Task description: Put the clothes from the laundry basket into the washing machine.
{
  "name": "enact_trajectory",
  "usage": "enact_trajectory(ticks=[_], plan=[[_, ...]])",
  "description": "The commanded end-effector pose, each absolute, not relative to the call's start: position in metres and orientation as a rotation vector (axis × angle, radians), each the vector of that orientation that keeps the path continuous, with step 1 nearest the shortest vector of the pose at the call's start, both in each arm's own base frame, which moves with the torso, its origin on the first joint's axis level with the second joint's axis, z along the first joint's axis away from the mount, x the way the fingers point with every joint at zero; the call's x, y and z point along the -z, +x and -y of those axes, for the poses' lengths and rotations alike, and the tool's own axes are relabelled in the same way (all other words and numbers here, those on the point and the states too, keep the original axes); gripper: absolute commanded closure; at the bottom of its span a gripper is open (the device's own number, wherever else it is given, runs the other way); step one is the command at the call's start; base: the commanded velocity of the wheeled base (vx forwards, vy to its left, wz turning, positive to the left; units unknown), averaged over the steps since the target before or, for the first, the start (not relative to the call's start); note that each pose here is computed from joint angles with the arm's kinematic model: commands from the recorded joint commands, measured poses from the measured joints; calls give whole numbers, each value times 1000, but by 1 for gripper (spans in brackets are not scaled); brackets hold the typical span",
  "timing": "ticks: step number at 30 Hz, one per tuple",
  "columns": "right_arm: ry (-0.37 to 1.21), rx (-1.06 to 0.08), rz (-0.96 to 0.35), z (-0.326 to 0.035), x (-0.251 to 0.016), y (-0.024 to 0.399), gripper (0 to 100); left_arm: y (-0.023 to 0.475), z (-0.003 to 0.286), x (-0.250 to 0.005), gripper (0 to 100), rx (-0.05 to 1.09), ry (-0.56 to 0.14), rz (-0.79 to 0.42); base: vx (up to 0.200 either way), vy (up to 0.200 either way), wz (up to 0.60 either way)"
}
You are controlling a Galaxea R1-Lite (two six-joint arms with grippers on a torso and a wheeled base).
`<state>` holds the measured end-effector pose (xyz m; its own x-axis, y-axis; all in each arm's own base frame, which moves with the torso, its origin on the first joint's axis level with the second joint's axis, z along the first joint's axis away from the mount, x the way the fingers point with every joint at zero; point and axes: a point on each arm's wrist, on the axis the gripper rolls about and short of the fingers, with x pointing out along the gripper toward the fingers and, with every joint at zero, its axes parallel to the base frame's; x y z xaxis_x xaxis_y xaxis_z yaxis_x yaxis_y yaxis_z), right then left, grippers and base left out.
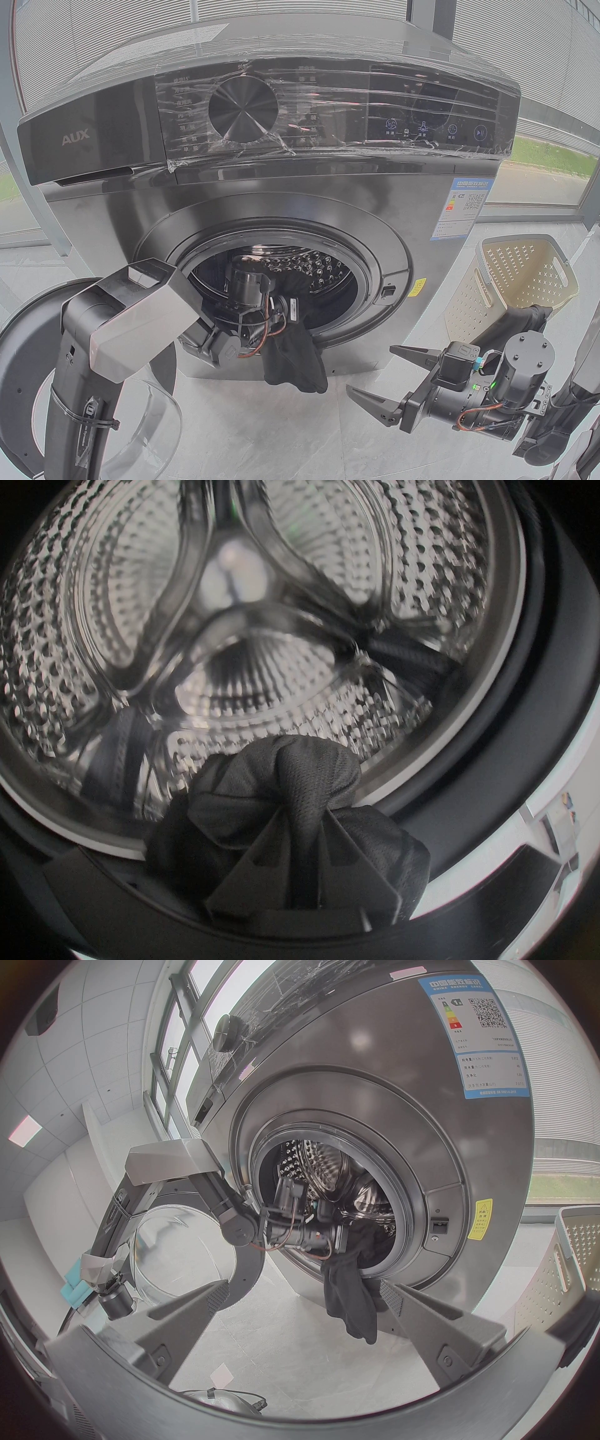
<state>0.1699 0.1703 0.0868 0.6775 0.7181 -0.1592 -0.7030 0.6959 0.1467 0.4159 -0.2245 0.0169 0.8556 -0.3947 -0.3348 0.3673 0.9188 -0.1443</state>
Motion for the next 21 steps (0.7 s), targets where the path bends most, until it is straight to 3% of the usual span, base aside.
enact_trajectory(ticks=[1,7,8,16,21], plan=[[76,-799,-214,-171,-86,170,0,437,218,-41,100,341,-115,-236,0,0,0],[74,-801,-215,-171,-86,170,0,444,213,-54,100,302,-128,-187,0,0,0],[75,-801,-217,-171,-85,170,0,444,213,-54,0,303,-128,-187,0,0,0],[73,-800,-222,-171,-84,170,0,436,218,-48,0,314,-153,-216,0,0,0],[73,-802,-220,-172,-85,170,0,399,225,-29,0,427,-114,-359,0,0,0]])
